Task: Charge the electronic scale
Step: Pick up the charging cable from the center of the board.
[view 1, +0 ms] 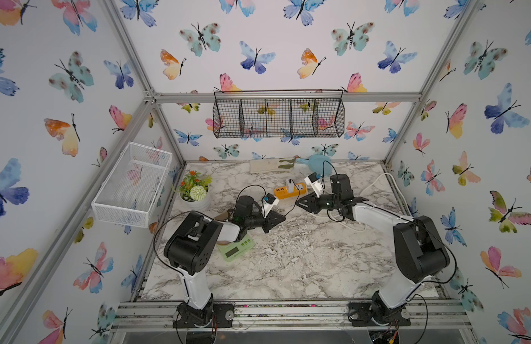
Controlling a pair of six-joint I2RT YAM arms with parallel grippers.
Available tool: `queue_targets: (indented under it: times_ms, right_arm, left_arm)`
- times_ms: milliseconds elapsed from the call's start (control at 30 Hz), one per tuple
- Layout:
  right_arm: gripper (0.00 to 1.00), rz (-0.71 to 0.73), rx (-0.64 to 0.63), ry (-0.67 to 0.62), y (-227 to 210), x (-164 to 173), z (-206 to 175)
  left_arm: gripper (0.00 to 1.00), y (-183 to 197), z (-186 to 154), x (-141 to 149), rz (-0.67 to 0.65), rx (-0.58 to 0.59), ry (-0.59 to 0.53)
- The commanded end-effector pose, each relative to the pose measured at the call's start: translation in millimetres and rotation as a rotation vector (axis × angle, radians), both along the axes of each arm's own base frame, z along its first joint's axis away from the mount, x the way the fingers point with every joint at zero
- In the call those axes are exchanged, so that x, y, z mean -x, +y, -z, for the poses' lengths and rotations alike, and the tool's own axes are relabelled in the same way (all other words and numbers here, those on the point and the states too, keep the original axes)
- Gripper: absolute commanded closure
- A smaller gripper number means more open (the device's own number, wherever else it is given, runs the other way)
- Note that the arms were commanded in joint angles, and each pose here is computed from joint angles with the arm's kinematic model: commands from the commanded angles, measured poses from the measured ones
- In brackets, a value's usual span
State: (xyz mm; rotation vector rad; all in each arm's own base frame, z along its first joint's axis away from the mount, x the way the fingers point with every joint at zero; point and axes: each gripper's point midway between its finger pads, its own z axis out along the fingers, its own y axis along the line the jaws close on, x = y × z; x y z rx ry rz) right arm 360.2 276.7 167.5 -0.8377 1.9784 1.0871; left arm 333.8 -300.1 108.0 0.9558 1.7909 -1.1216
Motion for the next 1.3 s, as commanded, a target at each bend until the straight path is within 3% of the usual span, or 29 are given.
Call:
queue_targets:
  times_ms: [0,167,433,867,1267]
  right_arm:
    - [0.62,-0.144,-0.093,-0.288,-5,11,-36]
    - [0.60,-0.429,-0.161,-0.453,-7,45,-53]
    - [0.60,-0.566,-0.192,-0.472,3,32,-60]
    - [0.61,-0.632,-0.132,-0.467,14,22,-37]
    - [0.64,-0.638,-0.123,-0.478,22,16,-38]
  left_arm:
    - [0.95,-5,-20,12,0.100,0.027,0.021]
    - [0.95,-8,-30,16,0.171,0.008,0.032]
    - [0.95,-10,-48,11,0.243,-0.040,0.013]
    - [0.95,-16,-75,-10,0.281,-0.081,-0.054]
    - [0.96,-20,-82,-22,0.289,-0.118,-0.064]
